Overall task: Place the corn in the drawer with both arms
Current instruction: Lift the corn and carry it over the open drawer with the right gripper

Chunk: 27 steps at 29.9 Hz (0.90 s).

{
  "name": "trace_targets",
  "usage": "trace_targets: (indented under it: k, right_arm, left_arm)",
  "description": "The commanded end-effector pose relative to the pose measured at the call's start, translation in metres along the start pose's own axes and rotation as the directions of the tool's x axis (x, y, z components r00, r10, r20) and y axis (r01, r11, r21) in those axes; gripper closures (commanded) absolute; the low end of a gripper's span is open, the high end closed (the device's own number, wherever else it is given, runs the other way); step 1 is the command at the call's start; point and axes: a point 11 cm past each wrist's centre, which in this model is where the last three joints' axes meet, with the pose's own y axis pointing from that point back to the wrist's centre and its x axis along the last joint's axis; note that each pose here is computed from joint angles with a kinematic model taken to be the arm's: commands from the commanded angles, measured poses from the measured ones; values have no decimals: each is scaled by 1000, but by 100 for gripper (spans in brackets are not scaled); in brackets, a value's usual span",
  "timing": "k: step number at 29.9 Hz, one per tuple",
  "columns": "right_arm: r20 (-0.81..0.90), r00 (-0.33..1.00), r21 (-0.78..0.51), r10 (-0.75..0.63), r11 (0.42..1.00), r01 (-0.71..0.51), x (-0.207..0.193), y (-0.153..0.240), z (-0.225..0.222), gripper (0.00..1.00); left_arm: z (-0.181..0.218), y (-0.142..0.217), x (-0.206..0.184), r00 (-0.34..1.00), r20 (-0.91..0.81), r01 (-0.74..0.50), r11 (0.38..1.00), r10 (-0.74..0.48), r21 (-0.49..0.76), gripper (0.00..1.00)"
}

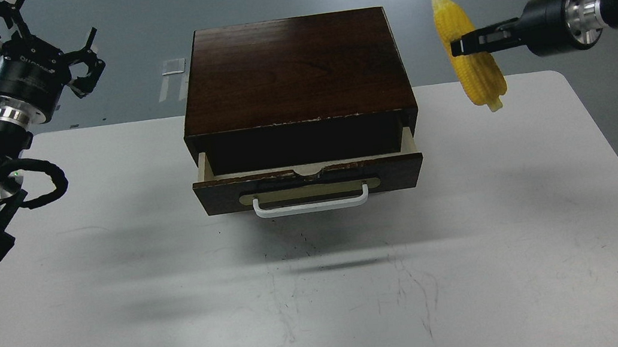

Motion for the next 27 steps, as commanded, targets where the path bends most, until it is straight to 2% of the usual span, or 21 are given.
trace_targets:
  k: [1, 3, 7, 9, 15, 22, 27]
  right_arm:
    - [-195, 980, 78, 29, 997, -14, 31, -6, -65, 92]
    - [-323, 946, 95, 35, 995, -4, 38, -17, -97, 92]
    - [-427, 904, 110, 25, 994, 25, 35, -35, -126, 92]
    - [-500, 866, 142, 4, 987, 77, 21, -53, -156, 92]
    - [-698, 716, 147, 9, 980, 131, -1, -69, -190, 94]
    - [-814, 581, 153, 16, 970, 188, -28, -69, -207, 94]
    - [-882, 470, 70, -36, 976, 206, -47, -76, -189, 93]
  left_arm:
    - [-1, 0, 0, 1000, 1, 1, 1000, -1, 5, 2]
    - [0, 0, 0, 1000, 4, 0, 1000, 0, 5, 2]
    - [2, 2, 3, 1000, 8, -5, 1000, 5, 2, 2]
    - [2, 2, 3, 1000, 7, -6, 1000, 6, 1, 2]
    - [14, 6, 11, 999, 29, -20, 1000, 20, -12, 2]
    - [17, 7, 13, 999, 34, -25, 1000, 26, -15, 2]
    - [17, 7, 13, 999, 35, -25, 1000, 25, -14, 2]
